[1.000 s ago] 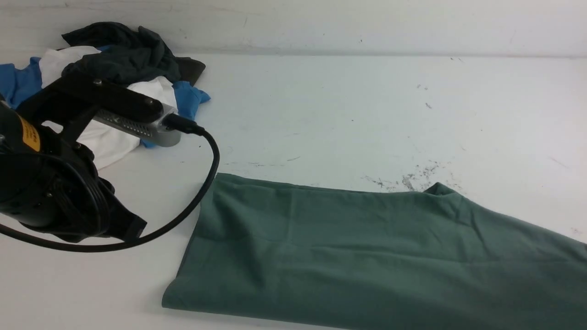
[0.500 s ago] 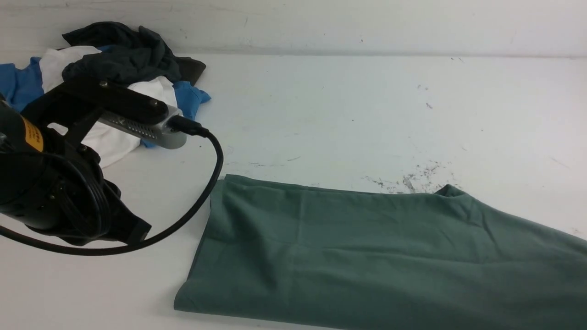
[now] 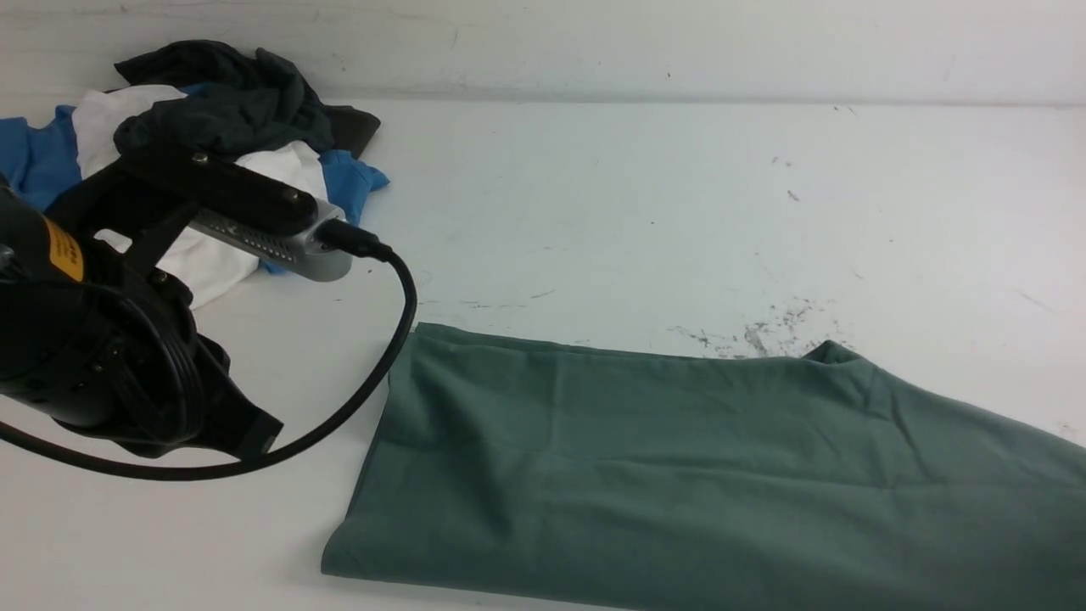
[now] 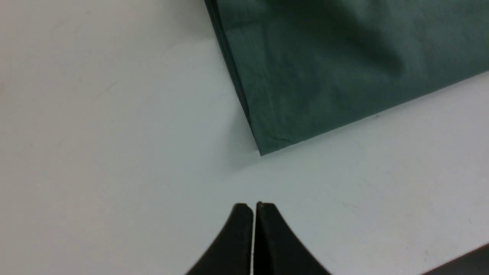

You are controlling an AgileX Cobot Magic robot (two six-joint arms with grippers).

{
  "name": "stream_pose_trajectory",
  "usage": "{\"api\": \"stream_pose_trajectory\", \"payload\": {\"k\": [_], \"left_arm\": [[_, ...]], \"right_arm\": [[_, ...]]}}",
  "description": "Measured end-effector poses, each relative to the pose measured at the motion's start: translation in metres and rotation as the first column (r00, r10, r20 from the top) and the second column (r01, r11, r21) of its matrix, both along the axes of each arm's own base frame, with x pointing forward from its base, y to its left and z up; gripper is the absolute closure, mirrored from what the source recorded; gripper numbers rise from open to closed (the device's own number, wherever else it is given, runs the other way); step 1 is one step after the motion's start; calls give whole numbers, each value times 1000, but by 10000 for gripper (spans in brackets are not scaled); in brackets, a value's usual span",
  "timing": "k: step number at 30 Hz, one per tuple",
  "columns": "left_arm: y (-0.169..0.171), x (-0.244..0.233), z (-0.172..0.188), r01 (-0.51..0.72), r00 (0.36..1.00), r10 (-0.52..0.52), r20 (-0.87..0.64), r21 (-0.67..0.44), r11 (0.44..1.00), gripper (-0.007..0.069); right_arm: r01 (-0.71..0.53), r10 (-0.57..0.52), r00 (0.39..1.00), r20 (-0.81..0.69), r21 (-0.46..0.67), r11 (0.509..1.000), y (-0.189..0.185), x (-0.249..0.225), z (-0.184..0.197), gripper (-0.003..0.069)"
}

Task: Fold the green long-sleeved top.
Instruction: Use the right arm to clamp the right edge of the fabric, then use the right arm to drag the right edge of the fabric to the left and folds it over the left edge

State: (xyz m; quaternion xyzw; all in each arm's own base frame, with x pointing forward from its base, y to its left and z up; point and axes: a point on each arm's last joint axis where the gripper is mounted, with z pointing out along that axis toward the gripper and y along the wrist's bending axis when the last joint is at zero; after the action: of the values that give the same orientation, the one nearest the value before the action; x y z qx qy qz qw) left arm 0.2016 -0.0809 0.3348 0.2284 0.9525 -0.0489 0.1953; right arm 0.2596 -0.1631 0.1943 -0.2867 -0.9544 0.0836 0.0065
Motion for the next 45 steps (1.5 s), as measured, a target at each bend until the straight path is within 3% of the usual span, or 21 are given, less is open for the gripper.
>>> {"api": "stream_pose_trajectory", "payload": {"k": [2, 9, 16, 26, 30, 31, 32, 34, 40, 42, 45], "left_arm": [[0, 0, 0, 0, 1000, 0, -2, -5, 1000, 629], [-2, -1, 0, 1, 1000, -1, -6, -19, 1000, 629], [-2, -1, 0, 1, 1000, -1, -8, -23, 1000, 629], [-2, -1, 0, 1, 1000, -1, -7, -23, 1000, 629], [-2, 0, 0, 0, 1000, -1, -6, -24, 1000, 629], [-2, 0, 0, 0, 1000, -1, -6, -23, 1000, 629], [-2, 0, 0, 0, 1000, -1, -6, -23, 1000, 629], [-2, 0, 0, 1, 1000, -1, -6, -23, 1000, 629], [-2, 0, 0, 2, 1000, -2, -5, -23, 1000, 629], [-2, 0, 0, 3, 1000, -3, -5, -22, 1000, 629], [-2, 0, 0, 3, 1000, -3, -5, -22, 1000, 629]], "right_arm": [[9, -11, 1000, 21, 71, 997, -6, -6, -1, 110], [-33, 24, 996, 80, 116, 993, -9, -3, -6, 110], [-29, 33, 999, -18, 180, 983, -13, 2, -44, 105], [-34, 43, 998, -40, 207, 978, -15, 7, -54, 118], [-28, 38, 998, -40, 238, 971, -14, 9, -56, 263], [-24, 33, 999, -32, 256, 966, -12, 11, -57, 402], [-18, 27, 999, -30, 263, 965, -11, 11, -56, 494], [-14, 22, 999, -25, 269, 963, -9, 12, -55, 582], [-23, 24, 1000, 0, 226, 974, -7, 12, -41, 589], [-45, 42, 999, 21, 208, 977, -3, 16, -26, 589], [-122, 102, 987, 125, 159, 980, 16, 37, 26, 589]]}}
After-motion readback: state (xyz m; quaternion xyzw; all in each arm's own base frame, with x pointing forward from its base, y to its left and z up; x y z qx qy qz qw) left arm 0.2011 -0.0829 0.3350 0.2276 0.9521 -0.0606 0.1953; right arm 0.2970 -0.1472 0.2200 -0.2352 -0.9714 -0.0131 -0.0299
